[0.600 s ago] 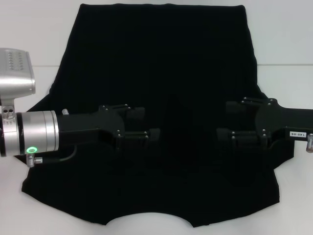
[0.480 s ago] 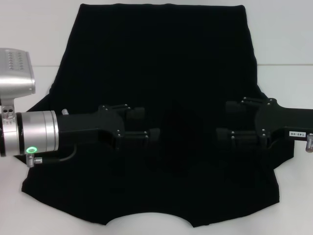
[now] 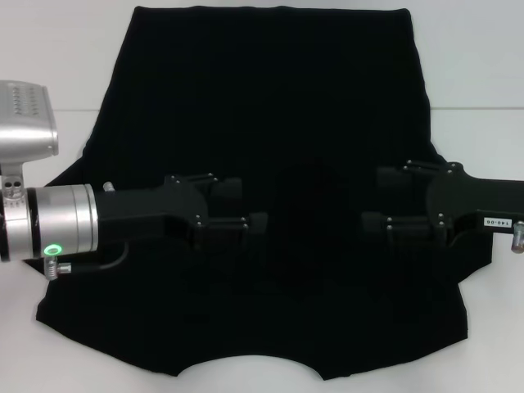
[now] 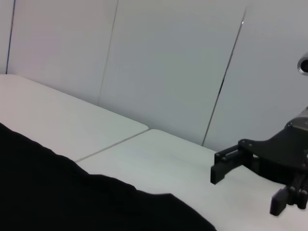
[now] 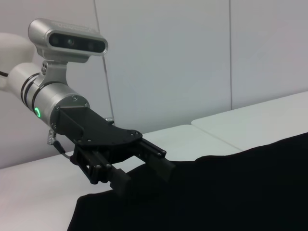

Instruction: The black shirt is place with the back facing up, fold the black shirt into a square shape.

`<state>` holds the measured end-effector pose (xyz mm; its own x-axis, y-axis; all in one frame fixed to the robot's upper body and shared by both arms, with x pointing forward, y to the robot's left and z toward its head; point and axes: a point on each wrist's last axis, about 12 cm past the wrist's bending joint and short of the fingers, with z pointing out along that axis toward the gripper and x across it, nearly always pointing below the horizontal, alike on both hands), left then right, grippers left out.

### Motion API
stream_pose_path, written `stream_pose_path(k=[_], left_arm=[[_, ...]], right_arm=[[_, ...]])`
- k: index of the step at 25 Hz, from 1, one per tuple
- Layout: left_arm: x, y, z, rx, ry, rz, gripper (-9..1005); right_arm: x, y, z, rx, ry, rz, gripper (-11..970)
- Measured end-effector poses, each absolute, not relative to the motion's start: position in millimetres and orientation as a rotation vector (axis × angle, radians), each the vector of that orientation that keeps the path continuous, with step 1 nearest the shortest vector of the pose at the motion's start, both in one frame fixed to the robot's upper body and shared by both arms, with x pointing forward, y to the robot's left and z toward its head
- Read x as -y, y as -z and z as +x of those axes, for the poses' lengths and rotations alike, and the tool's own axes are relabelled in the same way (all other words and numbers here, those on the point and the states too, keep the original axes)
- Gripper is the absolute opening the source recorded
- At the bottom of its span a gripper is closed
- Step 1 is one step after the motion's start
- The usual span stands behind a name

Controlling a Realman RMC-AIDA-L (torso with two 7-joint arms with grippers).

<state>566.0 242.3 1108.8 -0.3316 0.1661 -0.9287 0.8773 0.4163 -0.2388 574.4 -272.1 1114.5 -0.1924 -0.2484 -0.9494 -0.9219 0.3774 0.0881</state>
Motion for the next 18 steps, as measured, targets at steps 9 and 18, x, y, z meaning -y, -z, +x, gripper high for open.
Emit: stream_pose_path(k=[9,18], left_arm=[[-257.5,-1122.4,588.0,-1.888,1.023,0.572,797],[-314.7,-1123.5,601.9,-2.069,0.855,0.161,797]], right_arm=[[264.4,-1113.7,575.4,-1.678,-0.902,-1.033,859],[247.4,-1116.0,583.8,-1.720,-0.940,-1.037,852]])
